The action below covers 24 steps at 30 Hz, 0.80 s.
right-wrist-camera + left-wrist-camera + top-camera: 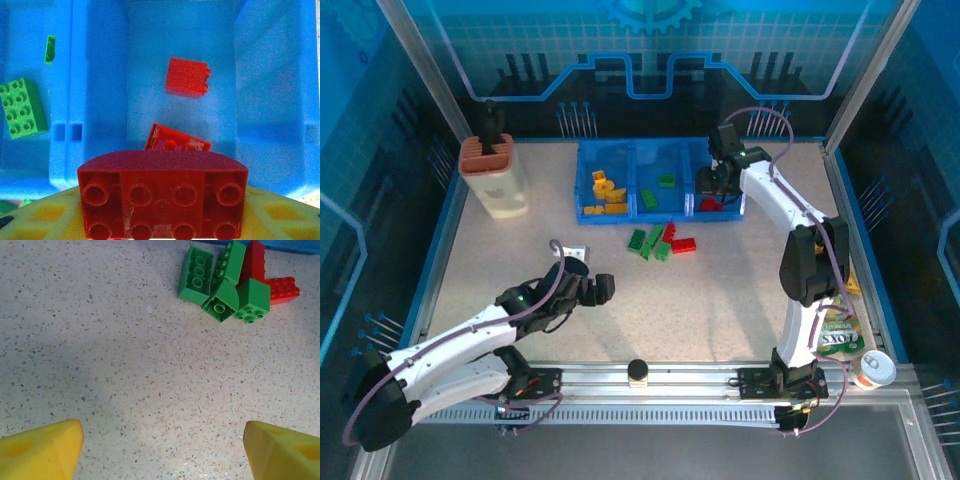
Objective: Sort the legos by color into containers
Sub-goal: Place the lego in the container.
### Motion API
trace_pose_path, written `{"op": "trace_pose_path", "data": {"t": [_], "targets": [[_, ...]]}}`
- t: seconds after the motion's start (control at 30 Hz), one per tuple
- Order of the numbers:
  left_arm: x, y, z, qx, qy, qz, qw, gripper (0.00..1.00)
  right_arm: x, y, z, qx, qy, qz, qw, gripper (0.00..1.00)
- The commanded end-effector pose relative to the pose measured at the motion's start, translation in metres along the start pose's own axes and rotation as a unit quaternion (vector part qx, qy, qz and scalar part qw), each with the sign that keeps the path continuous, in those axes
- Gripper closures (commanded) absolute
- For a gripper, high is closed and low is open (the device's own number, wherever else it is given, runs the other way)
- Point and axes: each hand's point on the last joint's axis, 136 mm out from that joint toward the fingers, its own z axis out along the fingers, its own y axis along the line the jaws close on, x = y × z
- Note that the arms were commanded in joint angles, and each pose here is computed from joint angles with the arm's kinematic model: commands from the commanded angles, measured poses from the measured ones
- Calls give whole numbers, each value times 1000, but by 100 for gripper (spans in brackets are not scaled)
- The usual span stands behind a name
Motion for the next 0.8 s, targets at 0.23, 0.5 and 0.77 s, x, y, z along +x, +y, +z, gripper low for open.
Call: {"op": "trace_pose_path", "data": {"t": [0.23,0.5,0.77], "targets": [[-1,-3,-3,12,-7,-9,1000,16,-14,-4,21,-7,32,10,999,38],[-2,-5,-4,15,-9,-6,1000,16,-28,4,-3,-39,-10,26,999,19],[-5,-7,-4,20,-14,-4,1000,17,-13,11,-42,-71,-63,14,995,19]]}}
